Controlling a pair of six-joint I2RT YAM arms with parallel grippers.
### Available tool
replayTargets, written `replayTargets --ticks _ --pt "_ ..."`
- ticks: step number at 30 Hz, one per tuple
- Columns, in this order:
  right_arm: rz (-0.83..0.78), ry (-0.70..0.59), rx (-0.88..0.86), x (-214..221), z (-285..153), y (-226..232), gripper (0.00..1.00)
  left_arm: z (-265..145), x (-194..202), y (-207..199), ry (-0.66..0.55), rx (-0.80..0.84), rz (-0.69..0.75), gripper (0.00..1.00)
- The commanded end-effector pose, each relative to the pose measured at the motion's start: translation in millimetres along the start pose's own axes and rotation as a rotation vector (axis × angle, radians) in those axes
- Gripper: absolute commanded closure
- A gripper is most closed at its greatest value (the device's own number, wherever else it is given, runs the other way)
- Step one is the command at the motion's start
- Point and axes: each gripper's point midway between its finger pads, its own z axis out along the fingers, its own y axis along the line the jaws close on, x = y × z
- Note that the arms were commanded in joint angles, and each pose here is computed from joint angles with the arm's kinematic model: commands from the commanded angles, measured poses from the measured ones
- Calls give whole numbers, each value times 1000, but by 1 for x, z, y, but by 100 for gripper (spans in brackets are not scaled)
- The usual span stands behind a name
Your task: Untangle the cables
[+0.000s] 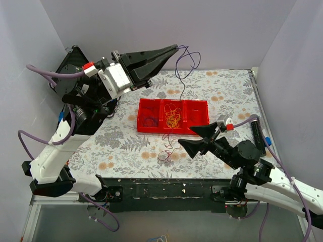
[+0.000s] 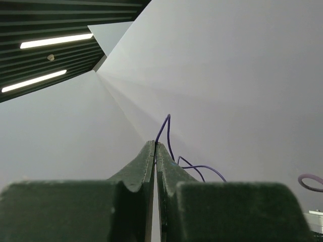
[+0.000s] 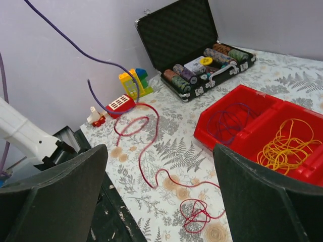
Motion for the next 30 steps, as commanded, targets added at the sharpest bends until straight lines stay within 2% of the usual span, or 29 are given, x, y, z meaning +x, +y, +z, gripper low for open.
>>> replayTargets --ticks 1,5,8,9,12,13,16,17,19,21,22,27,29,30 --pt "-73 19 -114 1 17 23 6 -5 -6 0 -4 7 36 100" --pt "-59 41 -154 23 32 27 5 -2 -6 2 -7 3 48 100" --pt "-71 102 -97 46 43 16 5 -2 -12 3 -20 4 50 100" --pt "-74 110 -85 52 45 12 9 -2 -13 3 -21 3 51 100" --pt "-75 127 -28 70 41 -4 37 -2 -19 13 -39 -37 86 100" --pt "-72 146 -6 79 39 -10 50 -3 -22 18 -48 -65 105 100" --pt "-55 212 50 111 24 -28 76 -10 -35 46 -90 -211 240 100" --pt "-44 229 69 121 18 -34 82 -13 -43 61 -113 -285 326 100" --pt "-18 256 100 136 7 -43 86 -18 -51 85 -124 -419 386 100" --pt "7 276 125 146 -3 -49 96 -20 -50 102 -91 -499 409 100" --pt "10 297 145 154 -9 -55 99 -20 -48 105 -79 -512 416 100" --pt "31 352 241 181 -34 -78 99 -29 -49 107 -123 -575 480 100" --pt "48 379 258 193 -42 -83 99 -31 -49 120 -113 -655 477 100" --pt "56 386 261 195 -44 -83 99 -27 -38 121 -73 -644 473 100"
